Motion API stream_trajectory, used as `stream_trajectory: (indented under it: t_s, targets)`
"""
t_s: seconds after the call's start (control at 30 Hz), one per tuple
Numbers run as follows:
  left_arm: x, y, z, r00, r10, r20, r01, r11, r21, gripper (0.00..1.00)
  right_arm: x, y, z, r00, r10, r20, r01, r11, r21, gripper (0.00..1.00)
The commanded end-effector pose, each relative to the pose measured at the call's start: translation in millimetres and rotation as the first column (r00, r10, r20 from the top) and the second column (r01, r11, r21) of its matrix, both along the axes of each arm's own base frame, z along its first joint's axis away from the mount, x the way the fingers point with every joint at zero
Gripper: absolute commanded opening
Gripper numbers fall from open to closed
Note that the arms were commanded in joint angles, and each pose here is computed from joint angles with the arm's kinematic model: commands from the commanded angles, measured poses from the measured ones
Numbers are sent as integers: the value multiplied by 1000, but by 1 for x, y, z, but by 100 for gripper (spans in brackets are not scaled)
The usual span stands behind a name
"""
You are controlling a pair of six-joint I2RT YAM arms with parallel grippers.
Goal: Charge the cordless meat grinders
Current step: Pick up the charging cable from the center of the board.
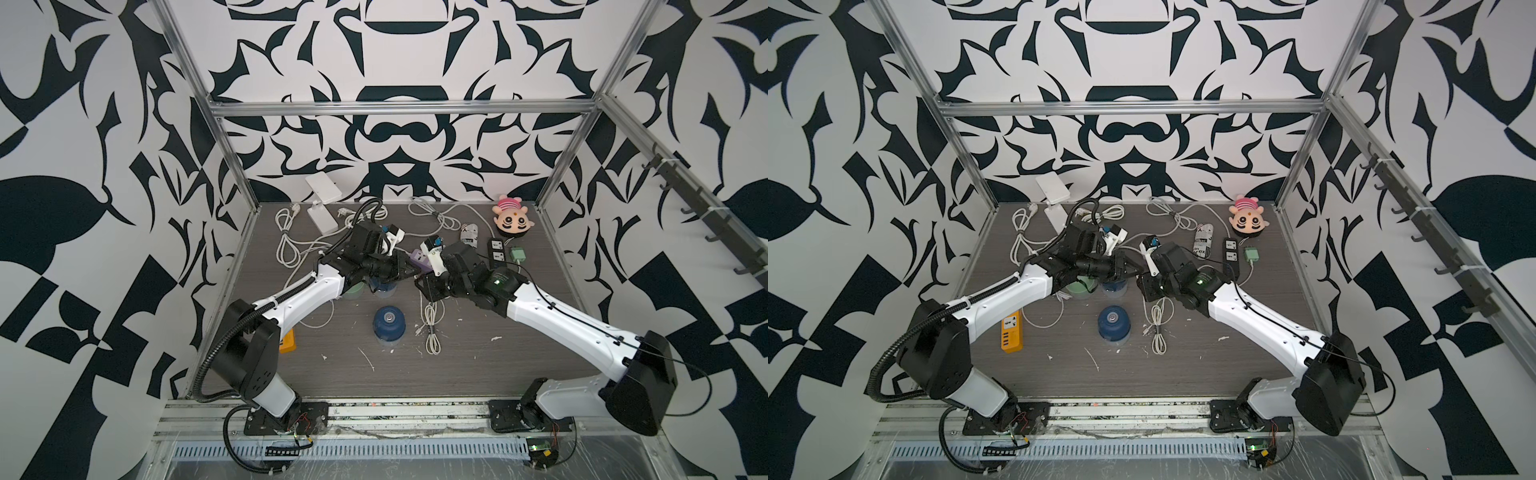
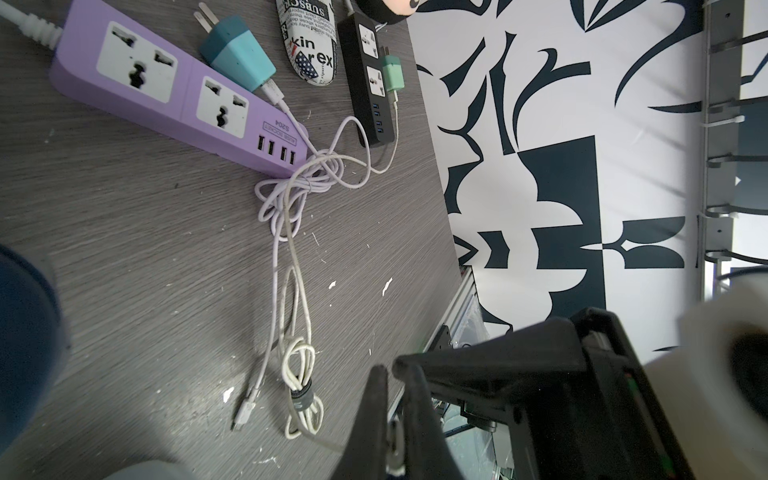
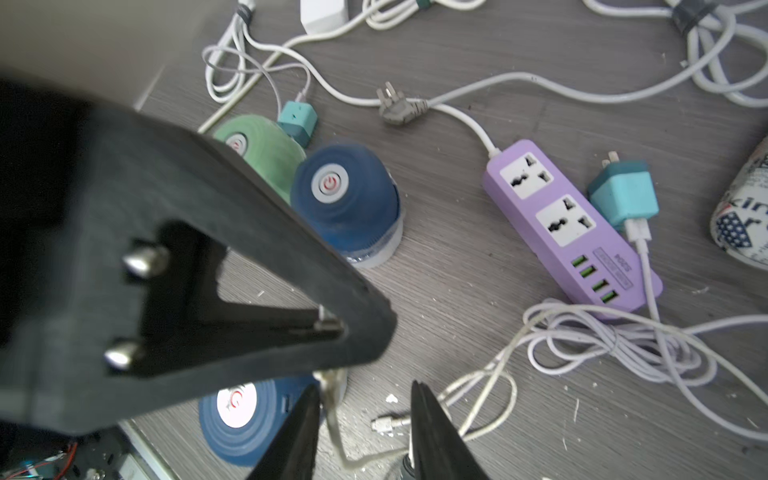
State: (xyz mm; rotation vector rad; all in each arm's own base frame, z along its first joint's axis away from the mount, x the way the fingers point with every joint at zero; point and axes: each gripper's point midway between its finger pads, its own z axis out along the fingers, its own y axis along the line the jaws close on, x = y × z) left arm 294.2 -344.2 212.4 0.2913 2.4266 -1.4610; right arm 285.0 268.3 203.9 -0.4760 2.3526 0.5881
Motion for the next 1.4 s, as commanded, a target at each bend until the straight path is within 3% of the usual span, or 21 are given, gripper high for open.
stream_trajectory:
  t_s: [0.0, 0.77, 0.87, 0.97, 1.03, 1.37]
  targets:
    - [-4, 2, 13, 999, -12, 32, 13, 999, -30, 0, 10, 12, 29, 998, 11, 63, -14, 998, 62, 37]
    - [-3, 3, 18, 1000, 26, 8, -25, 998, -64, 0, 10, 14, 33, 998, 11, 58, -15, 997, 70, 0]
    - [-1, 5, 20, 999, 36, 8, -35, 997, -68, 0, 9, 13, 33, 998, 15, 55, -19, 997, 69, 2]
    - [0, 6, 22, 999, 44, 9, -43, 997, -71, 0, 8, 13, 32, 999, 15, 51, -19, 998, 67, 19]
    - [1, 7, 24, 999, 48, 14, -47, 996, -73, 0, 7, 12, 31, 999, 16, 50, -19, 997, 68, 24]
    - [5, 13, 25, 997, 81, 0, -81, 994, -74, 0, 5, 12, 28, 999, 22, 39, -24, 998, 65, 21]
